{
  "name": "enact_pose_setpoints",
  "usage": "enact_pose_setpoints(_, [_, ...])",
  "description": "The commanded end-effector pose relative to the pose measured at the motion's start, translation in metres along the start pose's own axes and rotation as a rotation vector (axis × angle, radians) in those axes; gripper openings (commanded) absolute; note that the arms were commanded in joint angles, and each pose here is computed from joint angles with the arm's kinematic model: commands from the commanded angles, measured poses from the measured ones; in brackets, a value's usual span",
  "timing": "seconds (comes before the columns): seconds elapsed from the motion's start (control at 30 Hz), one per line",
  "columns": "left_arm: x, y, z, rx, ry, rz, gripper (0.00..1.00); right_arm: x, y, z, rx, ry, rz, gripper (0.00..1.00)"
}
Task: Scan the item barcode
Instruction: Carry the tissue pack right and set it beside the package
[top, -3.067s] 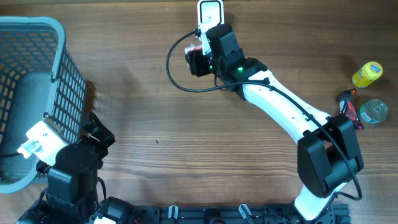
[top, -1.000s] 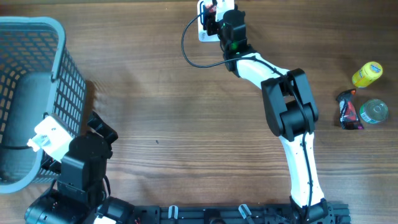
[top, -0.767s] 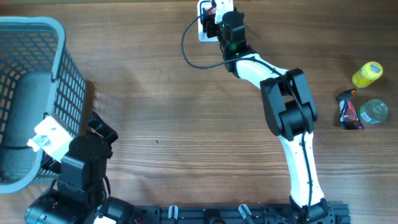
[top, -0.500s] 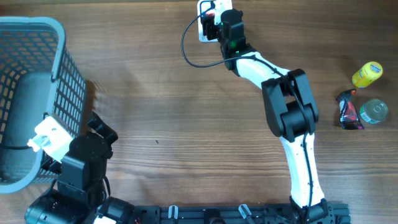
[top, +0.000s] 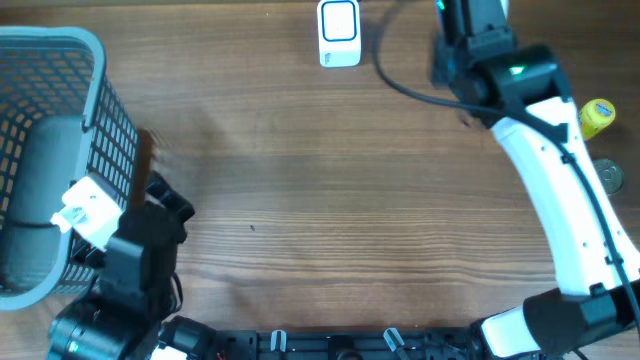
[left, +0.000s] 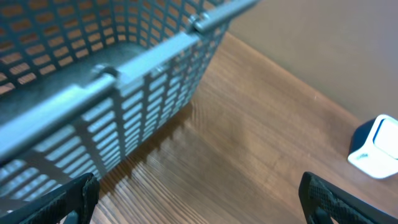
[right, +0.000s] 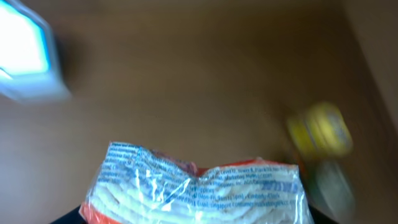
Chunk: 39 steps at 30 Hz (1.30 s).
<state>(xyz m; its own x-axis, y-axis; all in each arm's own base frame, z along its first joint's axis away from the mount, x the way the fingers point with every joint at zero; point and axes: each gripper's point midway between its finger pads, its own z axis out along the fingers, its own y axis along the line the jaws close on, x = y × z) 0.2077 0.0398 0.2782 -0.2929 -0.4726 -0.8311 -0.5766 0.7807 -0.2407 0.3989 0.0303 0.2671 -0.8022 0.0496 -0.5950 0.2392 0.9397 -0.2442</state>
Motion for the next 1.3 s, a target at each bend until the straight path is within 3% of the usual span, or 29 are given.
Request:
enact_pose_setpoints(0.0, [0.012, -0.018, 0.011, 0.014, 0.046, 0.023, 1.00, 0.056, -0.053, 0.052, 0.181, 0.224, 0.177, 0.66])
enact_pose_setpoints(0.13, [0.011, -0.033, 0.008, 0.073, 0.036, 0.021, 1.00, 0.097, -0.062, 0.120, 0.151, 0.274, 0.170, 0.73])
enact_pose_setpoints(0.3, [0.008, -0.034, -0.004, 0.129, 0.024, 0.010, 1.00, 0.156, -0.058, 0.175, 0.075, 0.308, 0.362, 0.73])
enact_pose_setpoints(0.47, [0.007, -0.031, -0.006, 0.134, 0.019, 0.003, 1.00, 0.203, -0.097, 0.189, 0.217, 0.359, 0.470, 0.73])
enact_pose_setpoints(0.7, [0.009, -0.029, -0.006, 0.125, 0.027, 0.013, 1.00, 0.211, -0.133, 0.196, 0.233, 0.382, 0.538, 0.73])
enact_pose_setpoints(0.77, [0.009, -0.029, -0.006, 0.124, 0.028, 0.015, 1.00, 0.210, -0.130, 0.195, 0.206, 0.384, 0.498, 1.00])
enact_pose_setpoints(0.87, [0.009, -0.028, -0.006, 0.123, 0.028, 0.016, 1.00, 0.197, -0.119, 0.187, 0.129, 0.353, 0.520, 1.00])
enact_pose_setpoints(1.0, [0.009, -0.028, -0.006, 0.123, 0.028, 0.015, 1.00, 0.140, -0.089, 0.130, -0.100, 0.162, 0.449, 1.00])
enact_pose_setpoints(1.1, [0.006, -0.025, -0.006, 0.104, 0.006, 0.014, 1.00, 0.100, -0.074, 0.046, -0.236, -0.067, 0.383, 1.00])
enact_pose_setpoints(1.13, [0.002, -0.022, -0.005, 0.087, -0.013, 0.013, 1.00, 0.087, -0.073, -0.007, -0.292, -0.217, 0.364, 1.00])
enact_pose_setpoints(1.27, [0.002, -0.021, -0.005, 0.082, -0.017, 0.014, 1.00, 0.098, -0.085, -0.141, -0.439, -0.600, 0.326, 1.00])
